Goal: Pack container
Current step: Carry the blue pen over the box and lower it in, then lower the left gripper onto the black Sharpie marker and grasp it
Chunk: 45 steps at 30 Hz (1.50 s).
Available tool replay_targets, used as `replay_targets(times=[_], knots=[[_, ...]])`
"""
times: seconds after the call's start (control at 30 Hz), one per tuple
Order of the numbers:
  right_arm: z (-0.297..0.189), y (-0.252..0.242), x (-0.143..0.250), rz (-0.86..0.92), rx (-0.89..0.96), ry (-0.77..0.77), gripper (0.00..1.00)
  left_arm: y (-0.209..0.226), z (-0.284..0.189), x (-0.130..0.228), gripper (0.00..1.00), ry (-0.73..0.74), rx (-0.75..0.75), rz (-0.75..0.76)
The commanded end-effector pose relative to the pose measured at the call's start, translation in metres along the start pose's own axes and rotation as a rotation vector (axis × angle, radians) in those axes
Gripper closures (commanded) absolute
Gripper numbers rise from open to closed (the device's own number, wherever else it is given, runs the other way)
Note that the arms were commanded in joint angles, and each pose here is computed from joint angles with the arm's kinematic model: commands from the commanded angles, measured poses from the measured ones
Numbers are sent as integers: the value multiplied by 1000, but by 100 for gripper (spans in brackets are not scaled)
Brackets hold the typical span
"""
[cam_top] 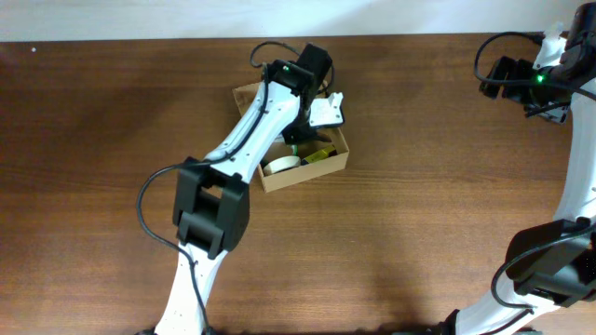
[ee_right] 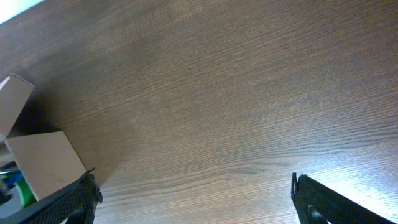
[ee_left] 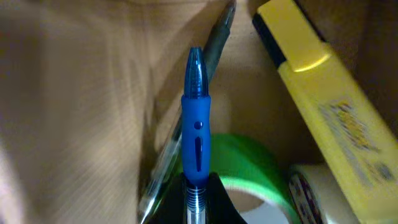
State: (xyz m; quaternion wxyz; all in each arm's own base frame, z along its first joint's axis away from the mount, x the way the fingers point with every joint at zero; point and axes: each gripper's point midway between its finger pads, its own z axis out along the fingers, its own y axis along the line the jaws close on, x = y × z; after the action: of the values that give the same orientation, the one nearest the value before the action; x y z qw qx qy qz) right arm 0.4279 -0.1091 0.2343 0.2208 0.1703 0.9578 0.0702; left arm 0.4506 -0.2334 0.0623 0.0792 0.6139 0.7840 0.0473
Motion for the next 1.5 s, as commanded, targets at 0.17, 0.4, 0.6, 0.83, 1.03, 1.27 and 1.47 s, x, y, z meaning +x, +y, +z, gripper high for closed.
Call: replay_targets(times=[0.17,0.4,0.6,0.83,1.03,1.27,1.47], knots=[[-7,0,-2,1,-4,-17,1,15,-12,7,72,-16,-37,-165],[-7,0,-2,1,-4,-17,1,35,-116,8,39,-166,-186,-226],[-7,0,-2,1,-4,-17,1,43,-229,43,40,-317,-345,-357],[-7,0,-2,1,-4,-17,1,63,-290,165,44,-399,-533,-790],[-7,0,-2,1,-4,-17,1,39,-221,246,45,-396,-480,-1103],[-7,0,-2,1,-4,-17,1,-5,-135,262,46,-248,-286,-1215],[-7,0,-2,1,-4,-17,1,-21,-78,260,59,-130,-110,-1276]])
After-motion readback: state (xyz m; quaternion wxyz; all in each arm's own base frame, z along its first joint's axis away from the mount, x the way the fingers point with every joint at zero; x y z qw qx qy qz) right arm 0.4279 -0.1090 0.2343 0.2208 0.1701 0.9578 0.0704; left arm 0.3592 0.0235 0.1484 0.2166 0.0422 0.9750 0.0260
